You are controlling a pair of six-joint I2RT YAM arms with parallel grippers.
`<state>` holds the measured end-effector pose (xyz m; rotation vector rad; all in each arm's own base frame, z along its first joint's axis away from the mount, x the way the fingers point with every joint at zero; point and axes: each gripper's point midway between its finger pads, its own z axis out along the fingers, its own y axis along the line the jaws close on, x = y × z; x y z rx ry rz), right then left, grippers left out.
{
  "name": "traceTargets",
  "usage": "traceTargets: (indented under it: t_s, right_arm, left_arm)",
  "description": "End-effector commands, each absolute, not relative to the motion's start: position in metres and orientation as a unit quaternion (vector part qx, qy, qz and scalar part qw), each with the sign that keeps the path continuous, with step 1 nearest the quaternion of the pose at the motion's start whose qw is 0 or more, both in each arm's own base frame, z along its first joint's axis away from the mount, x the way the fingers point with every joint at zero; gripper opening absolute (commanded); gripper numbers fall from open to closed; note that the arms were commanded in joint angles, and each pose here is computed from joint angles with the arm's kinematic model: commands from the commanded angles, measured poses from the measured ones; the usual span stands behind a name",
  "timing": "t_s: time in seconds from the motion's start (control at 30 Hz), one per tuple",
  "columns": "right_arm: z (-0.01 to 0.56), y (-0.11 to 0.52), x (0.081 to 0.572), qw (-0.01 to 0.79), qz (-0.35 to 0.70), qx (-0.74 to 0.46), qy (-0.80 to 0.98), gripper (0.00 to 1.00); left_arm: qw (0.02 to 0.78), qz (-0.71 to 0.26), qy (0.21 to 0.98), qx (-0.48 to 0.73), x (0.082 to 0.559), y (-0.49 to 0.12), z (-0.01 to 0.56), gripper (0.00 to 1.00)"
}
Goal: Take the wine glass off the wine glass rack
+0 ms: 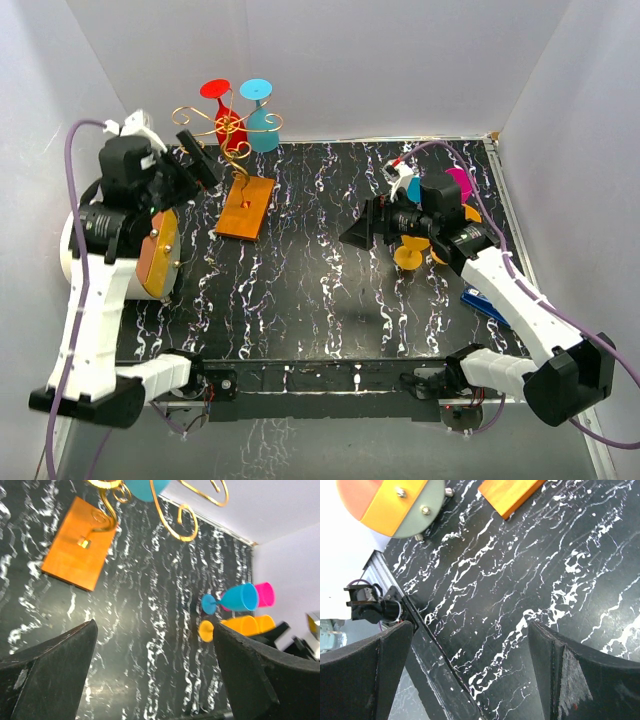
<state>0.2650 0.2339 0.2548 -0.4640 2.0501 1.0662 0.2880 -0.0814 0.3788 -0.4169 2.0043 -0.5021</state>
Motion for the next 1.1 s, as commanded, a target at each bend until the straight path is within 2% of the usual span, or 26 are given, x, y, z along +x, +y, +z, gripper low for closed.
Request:
traceTargets:
  t_s: [0.0, 0.17, 0.37, 0.5, 0.8, 0.9, 1.07]
  right_arm:
    - [0.297, 0.242, 0.258, 0.431, 0.450, -0.215, 0.752, 0.98]
    - [0.297, 0.234, 0.256, 0.444, 0.435, -0.206, 0.756, 0.98]
    - [0.299, 0.232, 0.255, 0.445, 0.434, -0.201, 0.757, 0.99]
    - [0.301, 0.231, 0.254, 0.449, 0.433, -0.198, 0.756, 0.98]
    - [0.296, 0.228, 0.250, 0.450, 0.430, -0.193, 0.758, 0.98]
    - [0.295, 0.227, 0.249, 0.450, 0.429, -0.190, 0.760, 0.98]
    - [0.295, 0.224, 0.247, 0.453, 0.425, -0.188, 0.761, 0.98]
  left_arm:
    - [0.523, -0.130, 0.828, -0.156, 0.321, -0.062, 0.397, 0.99]
    - [0.514, -0.160, 0.822, -0.184, 0.349, -0.075, 0.402, 0.97]
    - [0.505, -0.277, 0.781, -0.243, 0.368, -0.106, 0.394, 0.78]
    - [0.496, -0.328, 0.746, -0.300, 0.373, -0.112, 0.385, 0.72]
    - [0.492, -0.402, 0.692, -0.343, 0.390, -0.122, 0.386, 0.59]
    - [0.485, -0.418, 0.688, -0.343, 0.396, -0.128, 0.384, 0.48]
    - [0.479, -0.431, 0.680, -0.350, 0.399, -0.131, 0.383, 0.38]
